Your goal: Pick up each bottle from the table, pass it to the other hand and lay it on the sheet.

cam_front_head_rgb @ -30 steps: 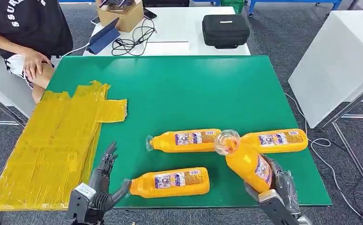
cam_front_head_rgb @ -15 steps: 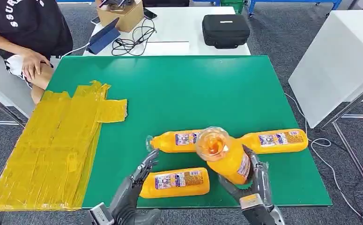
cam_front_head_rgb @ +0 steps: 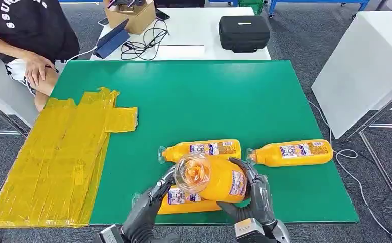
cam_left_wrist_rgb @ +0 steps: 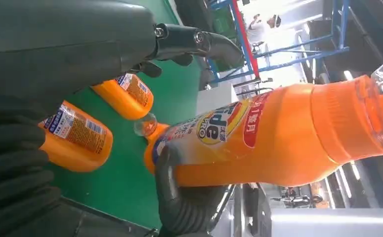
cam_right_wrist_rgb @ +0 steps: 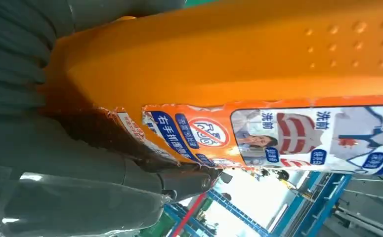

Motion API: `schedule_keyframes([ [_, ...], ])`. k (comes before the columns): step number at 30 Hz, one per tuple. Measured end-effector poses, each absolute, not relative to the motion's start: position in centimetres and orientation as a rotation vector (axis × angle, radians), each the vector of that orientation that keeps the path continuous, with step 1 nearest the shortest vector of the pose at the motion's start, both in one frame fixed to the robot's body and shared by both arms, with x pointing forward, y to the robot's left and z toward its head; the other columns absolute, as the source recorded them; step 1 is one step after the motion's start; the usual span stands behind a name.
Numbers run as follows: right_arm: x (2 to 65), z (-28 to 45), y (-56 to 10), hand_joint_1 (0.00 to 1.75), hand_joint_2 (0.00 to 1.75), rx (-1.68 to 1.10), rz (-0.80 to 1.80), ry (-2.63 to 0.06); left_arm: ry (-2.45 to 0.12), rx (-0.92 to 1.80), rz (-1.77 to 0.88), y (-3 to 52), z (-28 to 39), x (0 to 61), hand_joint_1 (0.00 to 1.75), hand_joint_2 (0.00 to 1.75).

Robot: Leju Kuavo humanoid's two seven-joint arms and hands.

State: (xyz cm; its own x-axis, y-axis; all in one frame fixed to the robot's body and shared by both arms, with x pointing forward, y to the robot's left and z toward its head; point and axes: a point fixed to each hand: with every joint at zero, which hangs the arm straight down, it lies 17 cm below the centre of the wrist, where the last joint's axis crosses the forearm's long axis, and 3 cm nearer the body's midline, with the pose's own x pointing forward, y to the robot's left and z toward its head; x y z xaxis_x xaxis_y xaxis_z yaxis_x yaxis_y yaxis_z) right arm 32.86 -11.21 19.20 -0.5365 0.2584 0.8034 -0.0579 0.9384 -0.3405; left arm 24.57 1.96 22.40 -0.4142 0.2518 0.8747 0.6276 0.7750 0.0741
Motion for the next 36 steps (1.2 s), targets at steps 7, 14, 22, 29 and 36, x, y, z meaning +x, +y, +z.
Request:
schedule_keyframes([
  [7,31.9,18.5,-6.5,1.75,1.75,-0.043,0.509,-2.112,-2.027,-0.688,-0.486,1.8,23.6,25.3,0.0,1.75],
  [14,29.3,15.4,-1.0,1.75,1.75,0.05,0.66,-2.068,-2.048,-0.668,-0.437,2.3,24.8,27.0,0.0,1.75],
  [22,29.3,12.3,1.6,1.75,1.75,0.17,0.771,-1.975,-2.081,-0.533,-0.341,4.5,25.1,29.2,0.0,1.75],
  [29,28.9,10.0,2.6,1.75,1.75,0.203,0.829,-1.929,-2.092,-0.439,-0.279,6.4,24.5,29.9,0.0,1.75],
  [36,29.0,10.0,2.3,1.75,1.75,0.179,0.809,-1.942,-2.115,-0.409,-0.297,6.1,24.8,29.6,1.75,1.75],
])
